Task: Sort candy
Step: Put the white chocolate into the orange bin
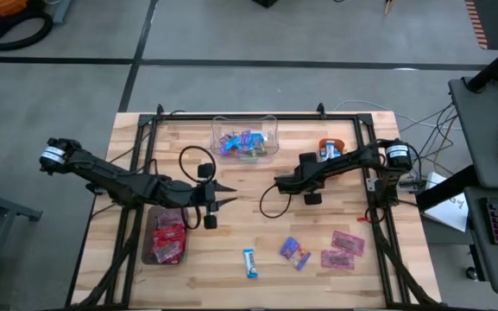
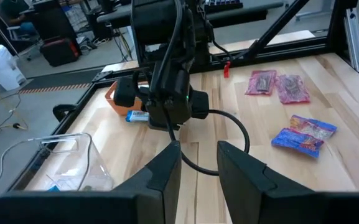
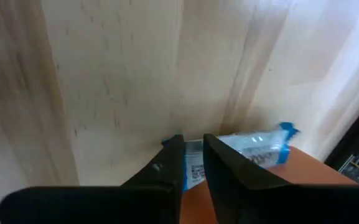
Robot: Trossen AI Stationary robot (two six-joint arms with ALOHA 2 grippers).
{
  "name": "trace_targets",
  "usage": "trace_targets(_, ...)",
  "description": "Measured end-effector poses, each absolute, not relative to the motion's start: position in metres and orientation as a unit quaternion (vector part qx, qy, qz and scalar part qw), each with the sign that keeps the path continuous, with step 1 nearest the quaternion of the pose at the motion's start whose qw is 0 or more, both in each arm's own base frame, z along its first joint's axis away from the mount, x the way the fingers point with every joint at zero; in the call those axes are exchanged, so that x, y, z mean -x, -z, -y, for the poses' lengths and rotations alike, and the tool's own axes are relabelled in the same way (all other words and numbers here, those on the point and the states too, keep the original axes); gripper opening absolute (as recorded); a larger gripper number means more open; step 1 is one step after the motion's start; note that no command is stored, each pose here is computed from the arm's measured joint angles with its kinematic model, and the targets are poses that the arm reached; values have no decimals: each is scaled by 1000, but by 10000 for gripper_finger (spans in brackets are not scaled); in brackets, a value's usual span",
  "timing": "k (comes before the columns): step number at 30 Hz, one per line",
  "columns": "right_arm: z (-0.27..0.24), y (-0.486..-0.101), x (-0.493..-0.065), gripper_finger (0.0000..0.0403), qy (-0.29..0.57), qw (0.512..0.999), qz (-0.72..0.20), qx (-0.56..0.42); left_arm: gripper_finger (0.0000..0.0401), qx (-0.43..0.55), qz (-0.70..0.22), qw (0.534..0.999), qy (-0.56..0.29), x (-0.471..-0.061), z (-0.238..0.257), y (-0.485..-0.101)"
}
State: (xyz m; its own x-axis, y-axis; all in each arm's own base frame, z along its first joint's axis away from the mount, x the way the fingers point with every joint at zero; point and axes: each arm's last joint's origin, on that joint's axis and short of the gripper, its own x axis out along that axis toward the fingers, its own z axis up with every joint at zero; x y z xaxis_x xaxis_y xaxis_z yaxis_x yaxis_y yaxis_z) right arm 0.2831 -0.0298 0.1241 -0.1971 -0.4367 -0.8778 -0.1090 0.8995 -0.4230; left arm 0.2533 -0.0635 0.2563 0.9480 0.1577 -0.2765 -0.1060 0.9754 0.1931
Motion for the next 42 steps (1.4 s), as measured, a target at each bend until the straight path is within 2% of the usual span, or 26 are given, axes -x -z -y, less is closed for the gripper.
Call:
trace_targets(4, 28, -122, -285, 30, 115, 616, -762, 165, 88, -88, -146, 983, -67, -253, 64, -256)
trace_targets(11, 0, -147, -296, 10, 51, 713, -693, 95, 88, -85, -146, 983, -67, -253, 64, -256)
trace_targets(16, -11, -187, -287, 9, 96, 771, -628, 47, 88, -81, -140, 984, -68, -254, 64, -257)
trace_targets(20, -11, -212, -276, 9, 166, 792, -581, -92, 88, -78, -139, 985, -68, -255, 64, -257)
trace_targets(24, -9, -231, -266, 18, 180, 780, -546, -247, 88, -75, -135, 986, -69, -258, 65, -255)
trace_targets(26, -9, -237, -262, 32, 202, 775, -529, -282, 88, -74, -134, 986, -69, -261, 66, -253)
trace_targets(31, -6, -235, -256, 92, 294, 749, -497, -325, 88, -60, -107, 990, -71, -268, 68, -252)
trace_targets(38, -5, -206, -258, 184, 385, 675, -535, -332, 88, -63, -111, 988, -81, -270, 68, -249)
trace_targets(42, -4, -189, -265, 204, 427, 652, -532, -330, 88, -65, -114, 987, -88, -269, 67, -249)
